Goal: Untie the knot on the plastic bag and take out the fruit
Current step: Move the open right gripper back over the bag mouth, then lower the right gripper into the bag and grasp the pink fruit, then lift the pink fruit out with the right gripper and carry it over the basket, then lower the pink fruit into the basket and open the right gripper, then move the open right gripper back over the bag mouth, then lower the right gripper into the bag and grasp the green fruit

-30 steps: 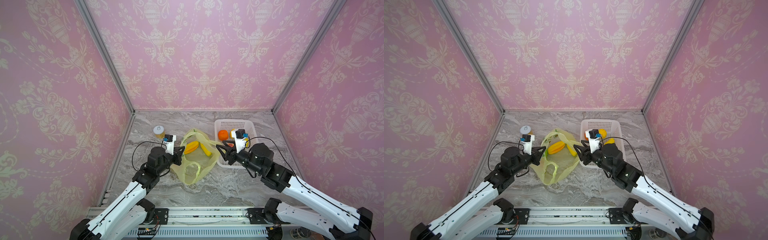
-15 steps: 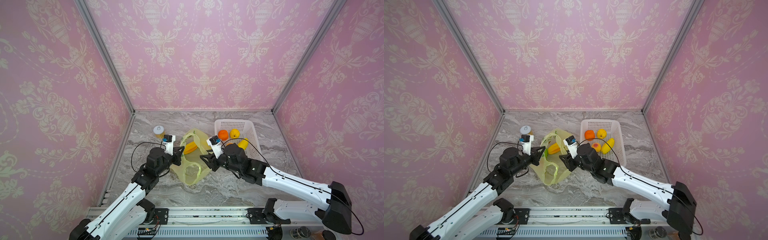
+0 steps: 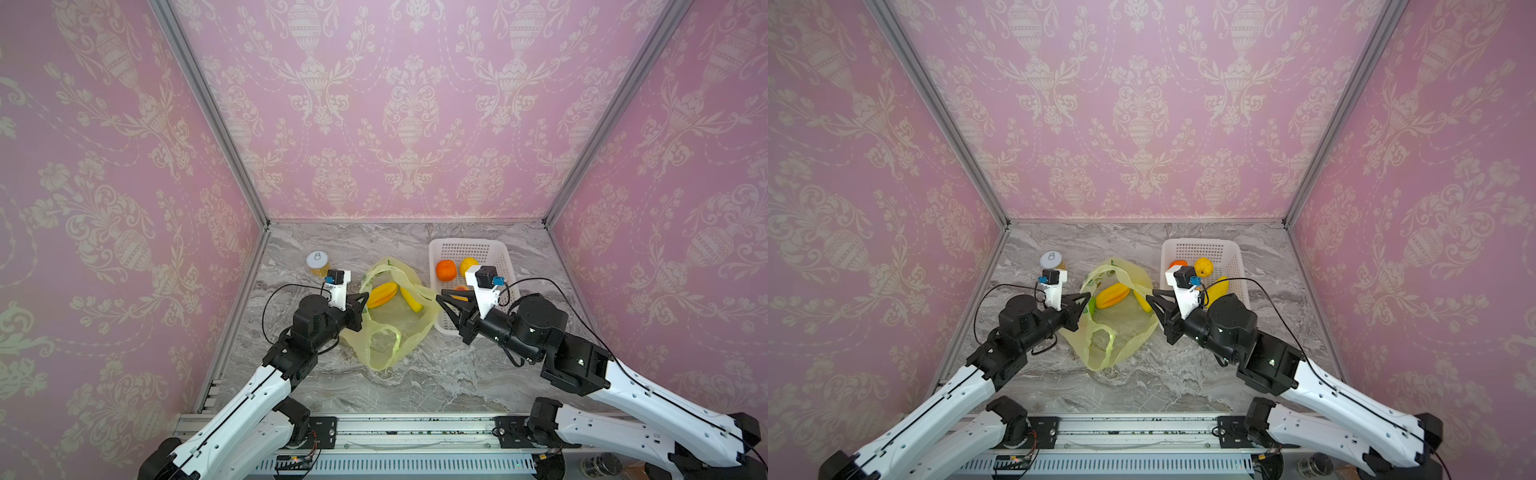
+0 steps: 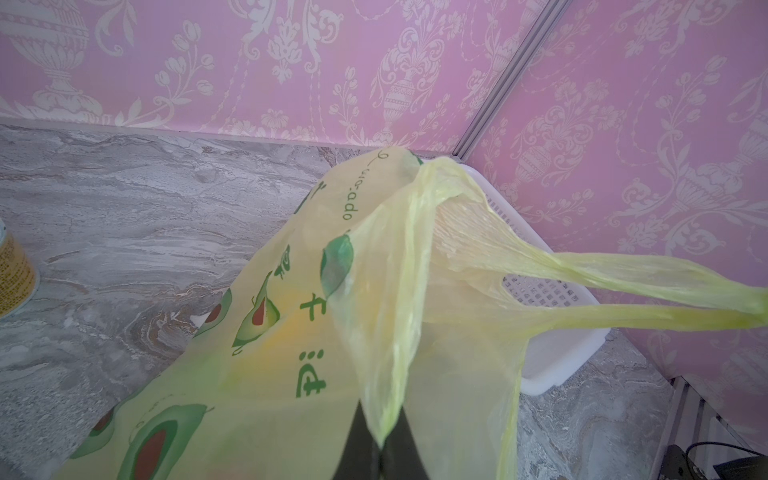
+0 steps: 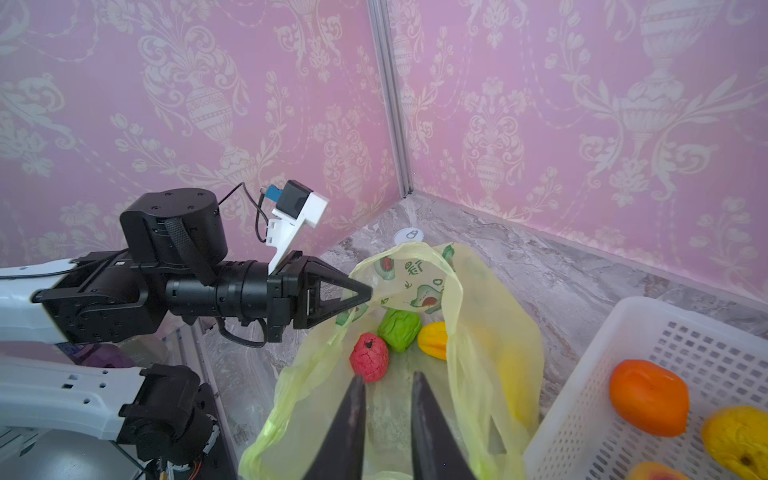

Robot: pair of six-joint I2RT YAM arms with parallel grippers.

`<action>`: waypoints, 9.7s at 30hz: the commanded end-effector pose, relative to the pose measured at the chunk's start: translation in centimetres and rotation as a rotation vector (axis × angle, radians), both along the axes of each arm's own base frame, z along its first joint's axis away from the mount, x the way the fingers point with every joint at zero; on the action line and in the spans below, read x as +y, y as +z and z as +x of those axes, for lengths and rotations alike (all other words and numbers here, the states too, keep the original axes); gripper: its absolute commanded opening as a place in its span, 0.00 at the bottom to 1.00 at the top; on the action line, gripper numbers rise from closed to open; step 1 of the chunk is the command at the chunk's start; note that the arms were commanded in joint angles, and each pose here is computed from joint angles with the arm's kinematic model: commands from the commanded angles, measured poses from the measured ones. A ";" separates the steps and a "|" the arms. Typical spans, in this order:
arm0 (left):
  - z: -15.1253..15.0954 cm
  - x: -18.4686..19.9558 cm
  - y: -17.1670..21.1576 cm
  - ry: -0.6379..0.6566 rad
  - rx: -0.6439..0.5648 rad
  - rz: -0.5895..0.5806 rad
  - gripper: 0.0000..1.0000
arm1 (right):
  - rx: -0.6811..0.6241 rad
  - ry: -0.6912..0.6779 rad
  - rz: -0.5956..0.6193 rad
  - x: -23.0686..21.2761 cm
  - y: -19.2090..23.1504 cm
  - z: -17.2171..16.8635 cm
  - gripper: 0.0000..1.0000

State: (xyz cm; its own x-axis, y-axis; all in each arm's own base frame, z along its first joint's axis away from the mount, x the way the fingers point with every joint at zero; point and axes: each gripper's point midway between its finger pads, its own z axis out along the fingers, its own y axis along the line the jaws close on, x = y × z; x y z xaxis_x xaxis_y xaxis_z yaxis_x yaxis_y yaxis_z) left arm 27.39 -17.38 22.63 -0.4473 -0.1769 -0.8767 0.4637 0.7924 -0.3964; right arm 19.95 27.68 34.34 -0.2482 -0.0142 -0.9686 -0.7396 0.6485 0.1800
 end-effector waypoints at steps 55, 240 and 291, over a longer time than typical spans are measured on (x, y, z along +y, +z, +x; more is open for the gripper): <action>-0.9 -2.0 1.2 -0.123 -0.031 -0.046 0.01 | 0.710 0.197 0.041 23.3 -27.9 10.0 0.91; -0.2 0.0 0.3 -0.001 -0.012 -0.002 0.02 | 0.006 -0.504 0.077 -13.7 -6.2 8.8 0.66; -0.6 0.0 0.9 -0.008 -0.029 -0.024 0.02 | 0.337 0.003 -0.150 16.9 -24.2 10.8 0.79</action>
